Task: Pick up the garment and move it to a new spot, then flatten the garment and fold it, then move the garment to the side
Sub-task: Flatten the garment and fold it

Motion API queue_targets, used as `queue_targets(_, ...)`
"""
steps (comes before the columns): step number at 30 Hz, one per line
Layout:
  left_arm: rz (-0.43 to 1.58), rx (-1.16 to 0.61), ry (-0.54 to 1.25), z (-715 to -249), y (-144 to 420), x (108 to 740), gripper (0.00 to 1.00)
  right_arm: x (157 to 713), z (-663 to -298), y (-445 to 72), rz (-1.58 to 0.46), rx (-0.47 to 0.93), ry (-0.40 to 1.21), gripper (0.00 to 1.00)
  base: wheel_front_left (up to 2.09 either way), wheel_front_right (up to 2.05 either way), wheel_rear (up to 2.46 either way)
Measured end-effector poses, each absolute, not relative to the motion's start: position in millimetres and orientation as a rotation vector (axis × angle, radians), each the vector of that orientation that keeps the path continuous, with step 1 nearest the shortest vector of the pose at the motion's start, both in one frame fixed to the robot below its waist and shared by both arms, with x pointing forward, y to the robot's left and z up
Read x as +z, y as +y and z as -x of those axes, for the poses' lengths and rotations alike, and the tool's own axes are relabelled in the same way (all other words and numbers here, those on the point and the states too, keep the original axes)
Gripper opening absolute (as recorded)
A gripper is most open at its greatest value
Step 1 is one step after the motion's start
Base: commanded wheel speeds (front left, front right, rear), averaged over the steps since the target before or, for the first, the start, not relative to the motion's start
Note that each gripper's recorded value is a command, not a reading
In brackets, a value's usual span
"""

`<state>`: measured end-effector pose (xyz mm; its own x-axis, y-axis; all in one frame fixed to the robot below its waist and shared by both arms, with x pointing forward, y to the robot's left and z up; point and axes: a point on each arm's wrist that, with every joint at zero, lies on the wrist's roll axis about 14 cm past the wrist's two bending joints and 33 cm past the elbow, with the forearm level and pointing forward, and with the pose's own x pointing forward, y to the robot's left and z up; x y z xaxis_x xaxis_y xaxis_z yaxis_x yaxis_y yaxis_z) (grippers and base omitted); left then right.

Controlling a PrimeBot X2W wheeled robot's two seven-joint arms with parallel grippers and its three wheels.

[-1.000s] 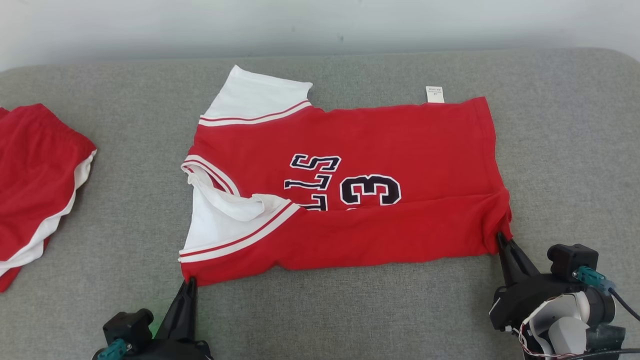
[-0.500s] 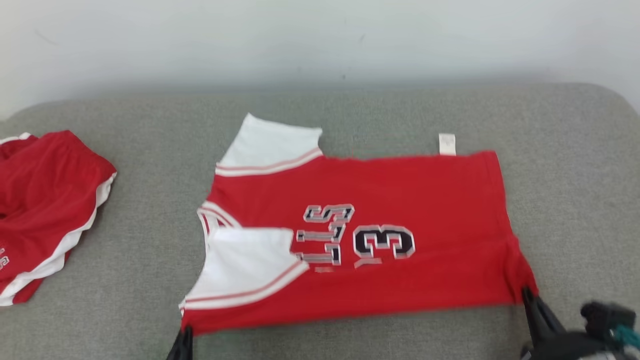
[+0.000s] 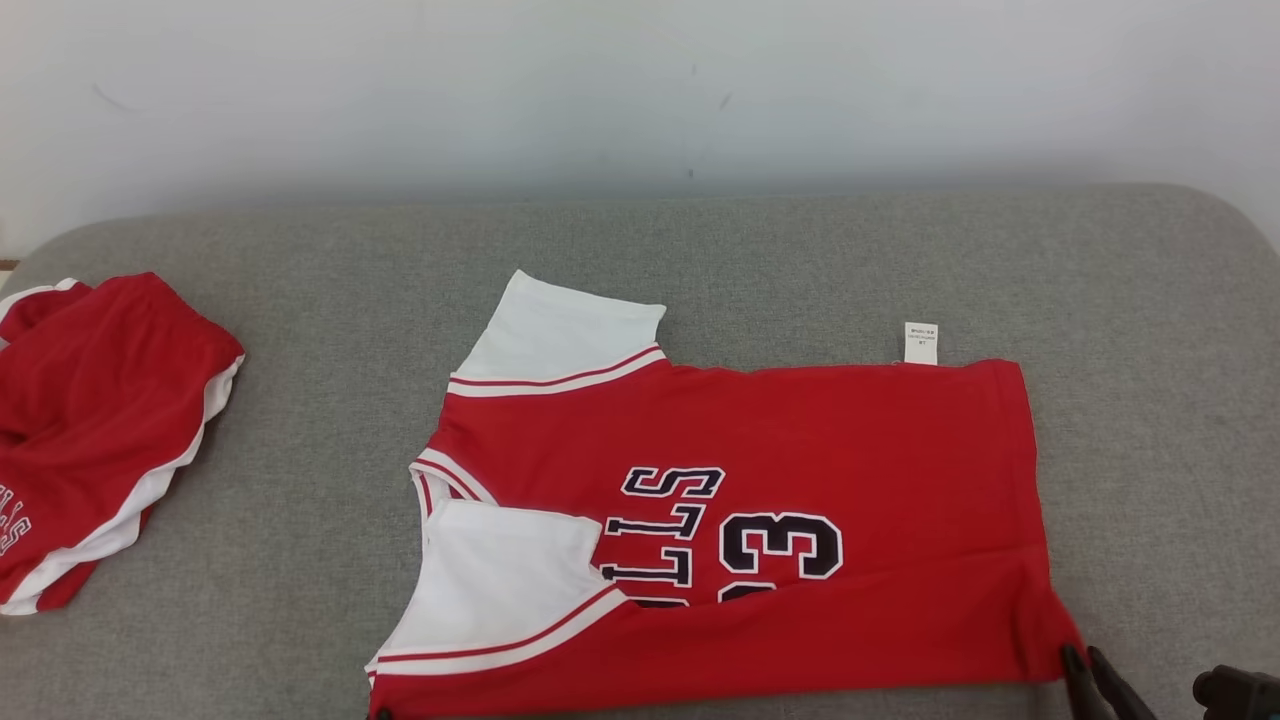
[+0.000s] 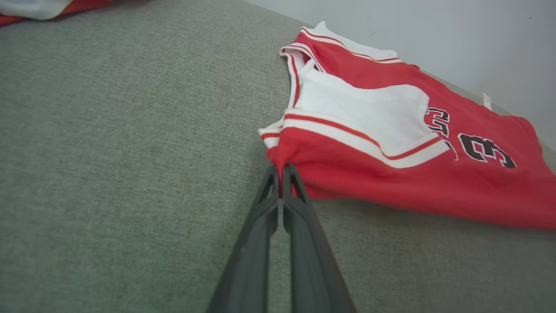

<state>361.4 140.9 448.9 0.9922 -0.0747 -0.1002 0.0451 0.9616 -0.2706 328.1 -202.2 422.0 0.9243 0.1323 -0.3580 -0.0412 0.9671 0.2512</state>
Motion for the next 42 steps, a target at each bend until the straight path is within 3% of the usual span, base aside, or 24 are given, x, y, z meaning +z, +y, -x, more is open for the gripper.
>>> queue_targets(7, 0.266, -0.042, 0.076, -361.4, 146.1, 459.2, 1.00, 440.9, -336.1, -206.4, -0.201, 0.084, 0.289, 1.00, 0.00, 0.00, 0.00)
queue_targets(18, 0.150, 0.019, -0.154, -365.9, 166.8, 530.1, 1.00, 494.8, -356.5, -175.0, -0.133, 0.181, 0.031, 1.00, 0.00, 0.00, 0.00)
queue_targets(30, 0.107, 0.080, -0.259, -364.0, 188.4, 562.8, 1.00, 503.9, -356.6, -149.4, -0.103, 0.224, -0.042, 1.00, 0.00, 0.00, 0.00)
queue_targets(42, 0.026, -0.193, -0.325, -456.7, 152.6, 618.5, 1.00, 523.3, -387.0, -160.1, -0.087, 0.186, -0.101, 1.00, 0.00, 0.00, 0.00)
